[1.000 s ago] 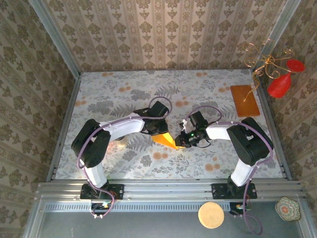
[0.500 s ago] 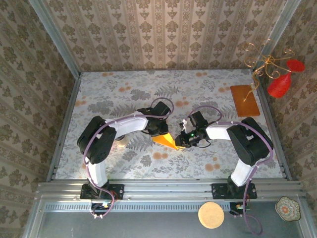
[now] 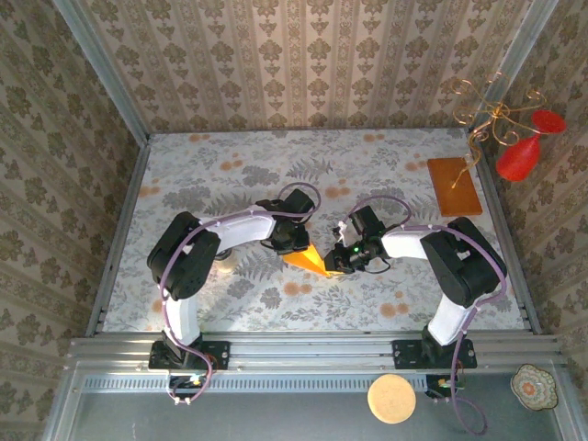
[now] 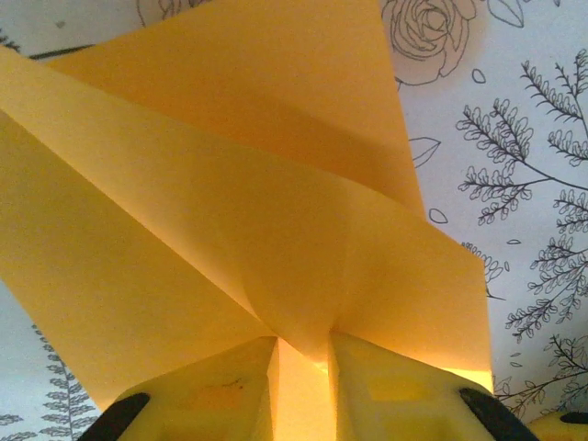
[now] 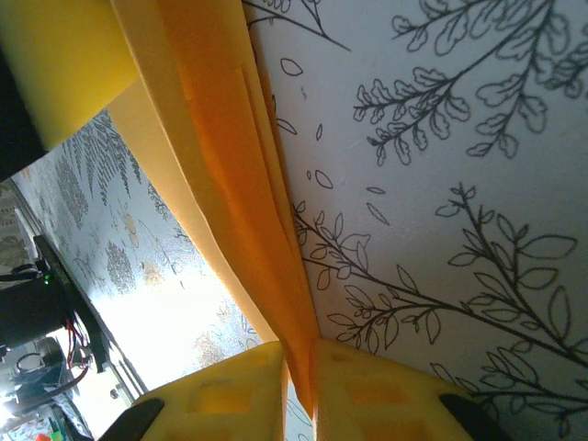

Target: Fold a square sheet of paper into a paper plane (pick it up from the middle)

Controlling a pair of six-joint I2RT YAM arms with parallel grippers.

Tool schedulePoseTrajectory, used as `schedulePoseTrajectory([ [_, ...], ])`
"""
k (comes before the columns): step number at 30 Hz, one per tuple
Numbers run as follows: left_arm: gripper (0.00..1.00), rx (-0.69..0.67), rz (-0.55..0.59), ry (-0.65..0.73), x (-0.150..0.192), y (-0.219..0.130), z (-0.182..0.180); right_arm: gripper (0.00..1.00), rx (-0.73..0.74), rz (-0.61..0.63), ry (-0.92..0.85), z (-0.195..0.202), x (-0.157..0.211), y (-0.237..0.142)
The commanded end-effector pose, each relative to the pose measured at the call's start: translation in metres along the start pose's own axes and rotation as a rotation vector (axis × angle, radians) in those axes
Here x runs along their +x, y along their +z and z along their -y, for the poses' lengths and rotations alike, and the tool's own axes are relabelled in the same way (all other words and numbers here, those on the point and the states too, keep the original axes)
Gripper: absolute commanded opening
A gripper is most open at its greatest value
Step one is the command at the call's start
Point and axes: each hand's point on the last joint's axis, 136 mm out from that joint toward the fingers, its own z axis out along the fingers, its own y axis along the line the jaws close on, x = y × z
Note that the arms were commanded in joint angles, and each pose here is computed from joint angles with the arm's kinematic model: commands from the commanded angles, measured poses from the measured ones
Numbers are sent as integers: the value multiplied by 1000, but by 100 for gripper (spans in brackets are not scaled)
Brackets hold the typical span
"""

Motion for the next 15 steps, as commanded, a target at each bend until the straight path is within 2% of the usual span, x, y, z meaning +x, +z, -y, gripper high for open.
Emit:
schedulePoseTrajectory([
  [1,23,-46,-23,-15,1,7,-11,19,162,-30,49,39,14,4],
  [6,22,-53,-34,-20,2,11,-15,22,138,10,37,29,7,-2],
  [12,22,-47,-34,-25,3,12,-17,35,113,118,-3,10,-11,-23],
  [15,22,-41,-35,-27,3,12,-18,36,95,165,-35,1,-24,-30],
])
